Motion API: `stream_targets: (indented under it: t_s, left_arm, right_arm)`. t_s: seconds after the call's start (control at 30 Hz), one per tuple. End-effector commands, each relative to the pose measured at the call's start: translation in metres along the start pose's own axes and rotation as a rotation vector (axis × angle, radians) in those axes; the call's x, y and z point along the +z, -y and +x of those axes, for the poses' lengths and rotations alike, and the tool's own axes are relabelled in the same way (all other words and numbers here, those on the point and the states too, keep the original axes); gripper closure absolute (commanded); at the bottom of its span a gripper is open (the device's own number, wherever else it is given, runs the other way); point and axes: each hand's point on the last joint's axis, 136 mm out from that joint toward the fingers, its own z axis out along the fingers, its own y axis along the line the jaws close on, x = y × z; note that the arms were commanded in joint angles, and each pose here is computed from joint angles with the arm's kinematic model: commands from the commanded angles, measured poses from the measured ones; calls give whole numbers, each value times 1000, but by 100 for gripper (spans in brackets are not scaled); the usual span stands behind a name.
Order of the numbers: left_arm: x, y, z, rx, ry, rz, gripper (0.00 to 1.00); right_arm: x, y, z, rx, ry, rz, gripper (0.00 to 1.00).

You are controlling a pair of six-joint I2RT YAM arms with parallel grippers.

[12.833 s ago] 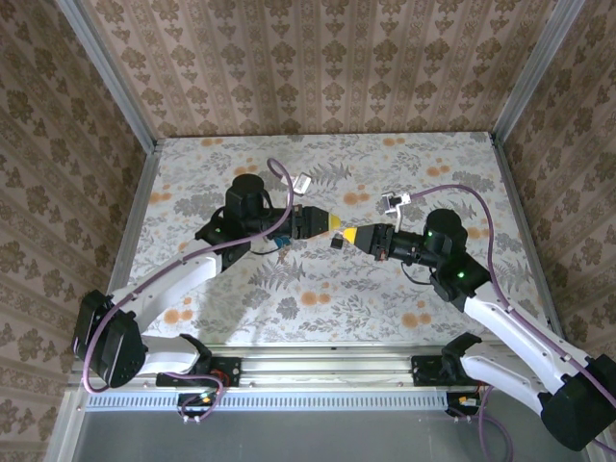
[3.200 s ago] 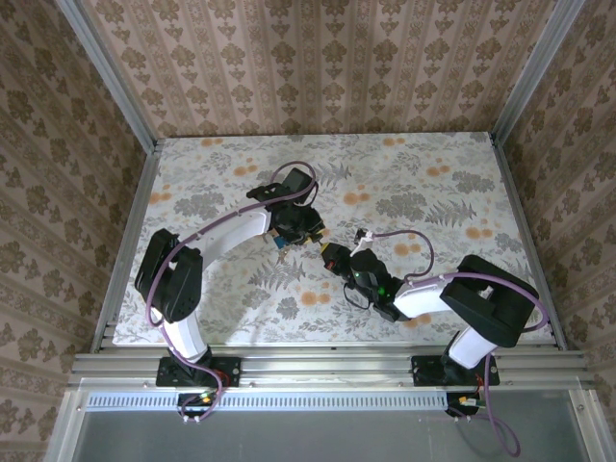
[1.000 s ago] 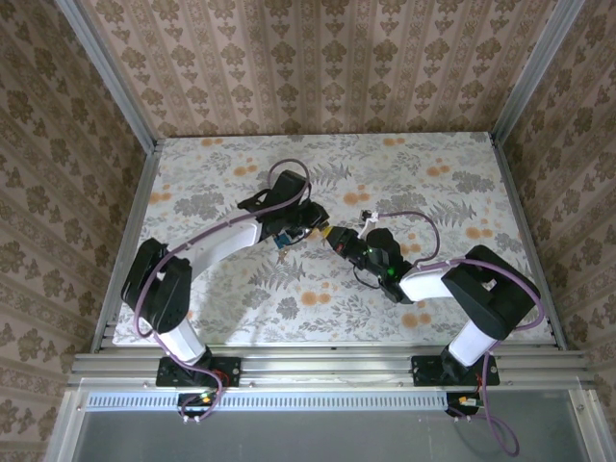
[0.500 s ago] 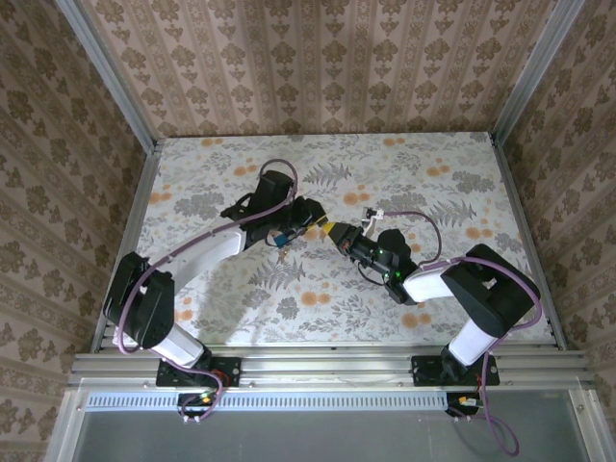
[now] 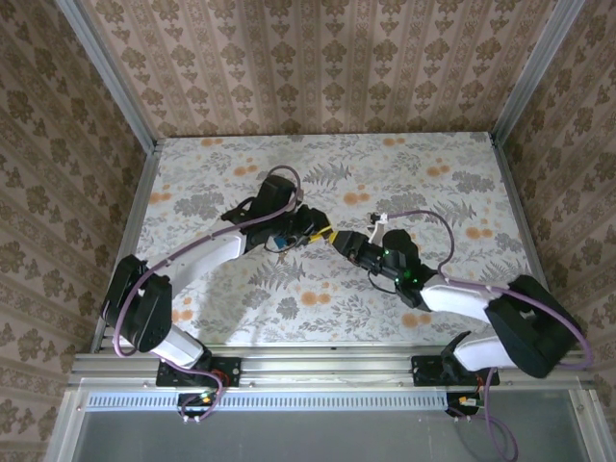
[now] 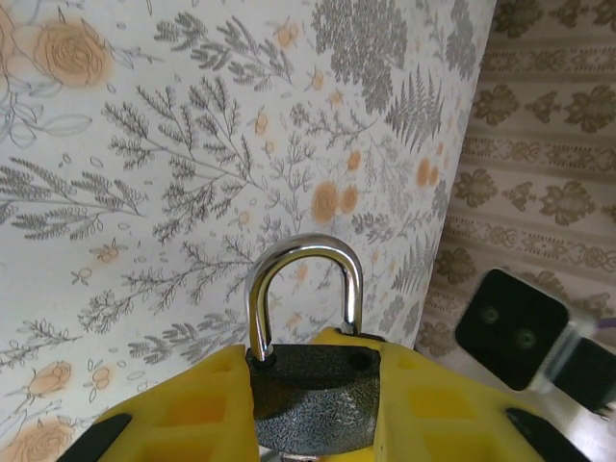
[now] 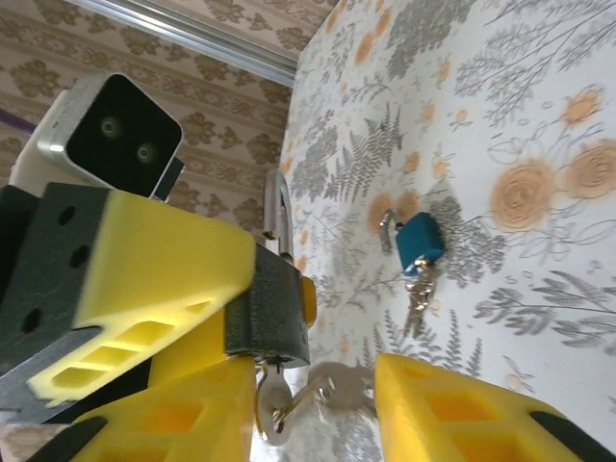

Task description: Unlock with the key

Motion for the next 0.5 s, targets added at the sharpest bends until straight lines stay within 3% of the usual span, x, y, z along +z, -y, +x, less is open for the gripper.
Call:
stream_targets:
  t_s: [0.0, 0.23, 0.47]
  left_arm:
    - [-3, 7, 9, -3, -44, 8, 89]
    - [7, 0, 15, -16, -64, -31, 88]
    - [17, -1, 21, -19, -82, -71, 86]
  right_arm:
    - [-21, 30, 2, -125, 9, 173, 57]
    - [-49, 30, -3, -224, 44, 220, 46]
    - [-49, 27, 4, -256, 41, 188, 44]
